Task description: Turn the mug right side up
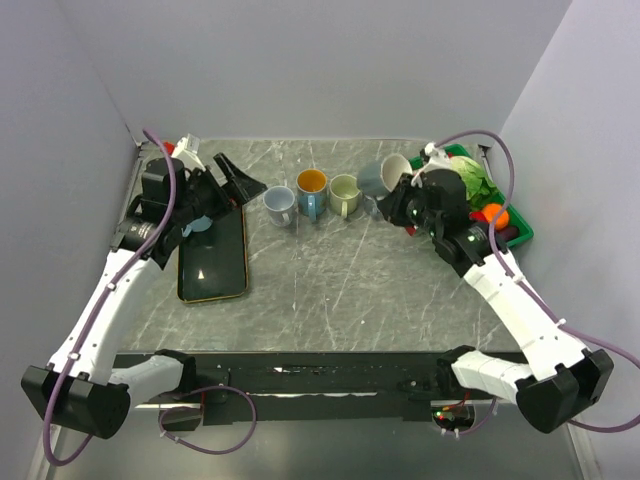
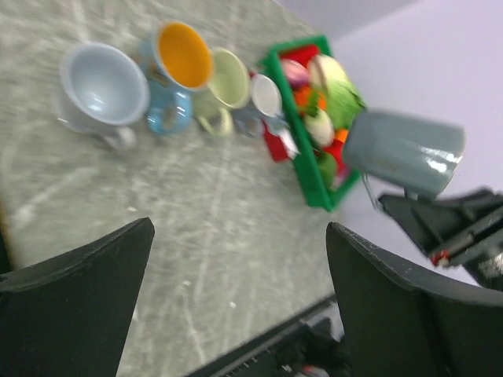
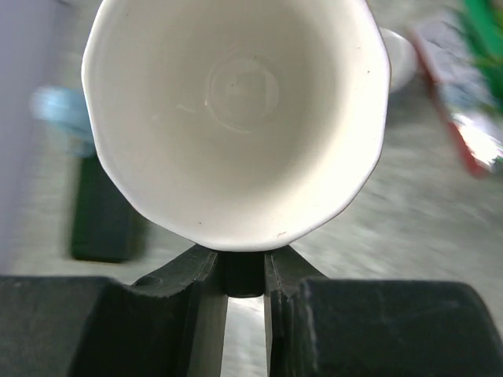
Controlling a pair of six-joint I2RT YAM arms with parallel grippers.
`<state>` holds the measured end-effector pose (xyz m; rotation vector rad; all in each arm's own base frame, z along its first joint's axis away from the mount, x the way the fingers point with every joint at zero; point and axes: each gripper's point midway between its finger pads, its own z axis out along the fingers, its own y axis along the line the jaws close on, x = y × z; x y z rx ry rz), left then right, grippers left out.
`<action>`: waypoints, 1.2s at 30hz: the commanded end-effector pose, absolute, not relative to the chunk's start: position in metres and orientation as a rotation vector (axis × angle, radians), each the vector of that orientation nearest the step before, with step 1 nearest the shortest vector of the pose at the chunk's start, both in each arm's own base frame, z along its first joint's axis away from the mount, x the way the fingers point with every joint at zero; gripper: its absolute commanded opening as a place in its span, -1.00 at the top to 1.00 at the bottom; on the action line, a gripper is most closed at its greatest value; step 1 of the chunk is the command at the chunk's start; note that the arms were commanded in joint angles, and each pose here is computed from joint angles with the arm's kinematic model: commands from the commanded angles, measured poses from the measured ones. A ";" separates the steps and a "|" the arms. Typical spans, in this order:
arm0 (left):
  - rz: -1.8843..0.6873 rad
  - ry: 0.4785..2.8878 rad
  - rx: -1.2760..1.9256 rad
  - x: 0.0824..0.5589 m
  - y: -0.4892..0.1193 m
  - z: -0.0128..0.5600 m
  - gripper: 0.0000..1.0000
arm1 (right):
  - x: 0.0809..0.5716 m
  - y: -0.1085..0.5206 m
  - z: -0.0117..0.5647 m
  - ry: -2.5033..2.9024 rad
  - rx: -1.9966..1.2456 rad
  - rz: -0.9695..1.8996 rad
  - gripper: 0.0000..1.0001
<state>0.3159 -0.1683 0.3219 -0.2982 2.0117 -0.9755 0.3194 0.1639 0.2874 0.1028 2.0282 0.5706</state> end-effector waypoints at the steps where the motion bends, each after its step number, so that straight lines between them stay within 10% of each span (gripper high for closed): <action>1: -0.778 2.003 -0.312 0.327 -0.144 0.323 -0.93 | 0.321 0.120 0.251 2.065 0.093 0.264 1.00; 32: -0.611 2.097 -0.314 0.342 -0.127 0.288 -0.93 | 0.380 0.092 0.090 2.361 0.165 -0.091 1.00; 36: -0.570 2.110 -0.319 0.345 -0.122 0.283 -0.93 | 0.378 0.092 0.088 2.375 0.178 -0.085 0.33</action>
